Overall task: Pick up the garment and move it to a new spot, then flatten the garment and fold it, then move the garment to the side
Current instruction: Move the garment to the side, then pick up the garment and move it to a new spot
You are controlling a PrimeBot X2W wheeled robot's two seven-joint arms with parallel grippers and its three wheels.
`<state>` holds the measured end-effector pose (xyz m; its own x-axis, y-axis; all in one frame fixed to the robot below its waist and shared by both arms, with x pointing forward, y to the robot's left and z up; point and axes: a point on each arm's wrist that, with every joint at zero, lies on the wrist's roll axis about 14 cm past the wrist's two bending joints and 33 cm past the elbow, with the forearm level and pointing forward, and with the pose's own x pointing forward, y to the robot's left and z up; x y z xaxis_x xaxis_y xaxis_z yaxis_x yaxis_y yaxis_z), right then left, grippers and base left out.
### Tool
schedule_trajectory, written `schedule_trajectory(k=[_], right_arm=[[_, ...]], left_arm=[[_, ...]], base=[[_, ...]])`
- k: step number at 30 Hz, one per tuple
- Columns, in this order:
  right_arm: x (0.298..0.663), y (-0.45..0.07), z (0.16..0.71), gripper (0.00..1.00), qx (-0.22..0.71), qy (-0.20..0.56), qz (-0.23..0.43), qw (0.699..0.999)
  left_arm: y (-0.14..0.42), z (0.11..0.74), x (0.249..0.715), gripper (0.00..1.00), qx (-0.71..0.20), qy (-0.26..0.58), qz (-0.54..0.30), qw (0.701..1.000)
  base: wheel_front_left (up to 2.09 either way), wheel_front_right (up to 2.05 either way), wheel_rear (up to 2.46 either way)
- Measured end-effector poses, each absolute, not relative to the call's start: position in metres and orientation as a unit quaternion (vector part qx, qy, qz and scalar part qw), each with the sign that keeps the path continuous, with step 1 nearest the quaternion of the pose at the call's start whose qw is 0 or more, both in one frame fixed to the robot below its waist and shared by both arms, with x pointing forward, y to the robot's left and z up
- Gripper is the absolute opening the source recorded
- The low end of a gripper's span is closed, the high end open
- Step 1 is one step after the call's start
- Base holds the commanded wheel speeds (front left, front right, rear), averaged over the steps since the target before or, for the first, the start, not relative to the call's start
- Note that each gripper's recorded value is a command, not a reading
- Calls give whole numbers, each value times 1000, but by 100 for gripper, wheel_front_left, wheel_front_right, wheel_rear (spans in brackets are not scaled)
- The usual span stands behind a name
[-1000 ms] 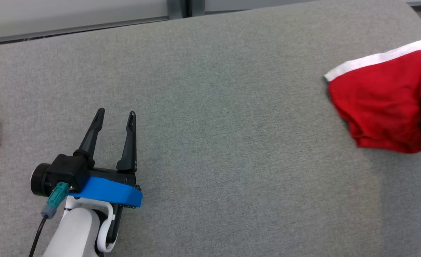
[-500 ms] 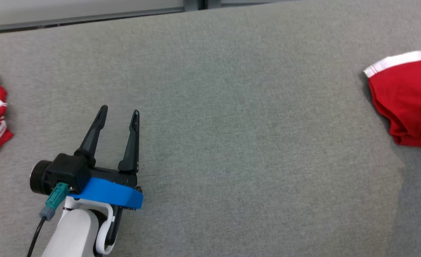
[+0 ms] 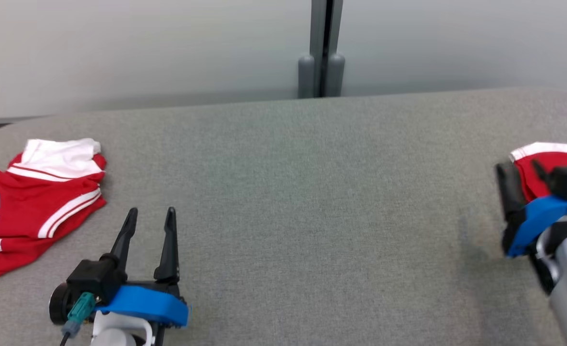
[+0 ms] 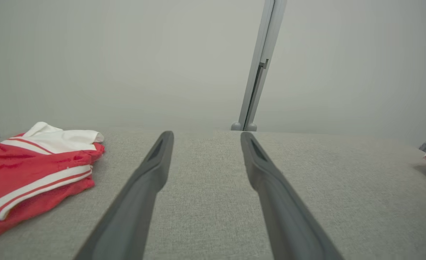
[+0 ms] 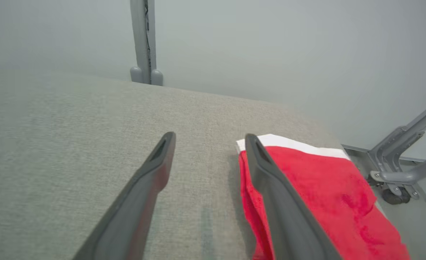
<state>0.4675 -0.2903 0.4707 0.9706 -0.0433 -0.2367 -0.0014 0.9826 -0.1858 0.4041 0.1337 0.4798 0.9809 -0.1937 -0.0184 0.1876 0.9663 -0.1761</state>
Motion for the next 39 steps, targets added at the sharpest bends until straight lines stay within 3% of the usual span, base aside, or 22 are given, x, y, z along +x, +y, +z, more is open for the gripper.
schedule_trajectory(k=[11, 21, 30, 39], right_arm=[[412, -208, 487, 100, -1, 26, 35, 999], [380, -204, 504, 100, 8, 33, 16, 999], [385, -185, 502, 100, 1, 42, 39, 998], [415, -118, 499, 100, -12, 12, 137, 990]], left_arm=[[164, 469, 373, 100, -93, 31, -43, 994], [163, 466, 372, 100, -99, 35, -40, 994], [178, 467, 364, 100, -97, 30, -20, 995], [227, 485, 337, 100, -93, -4, 51, 994]], base=[[0, 0, 0], [0, 0, 0], [0, 0, 0], [0, 0, 0]])
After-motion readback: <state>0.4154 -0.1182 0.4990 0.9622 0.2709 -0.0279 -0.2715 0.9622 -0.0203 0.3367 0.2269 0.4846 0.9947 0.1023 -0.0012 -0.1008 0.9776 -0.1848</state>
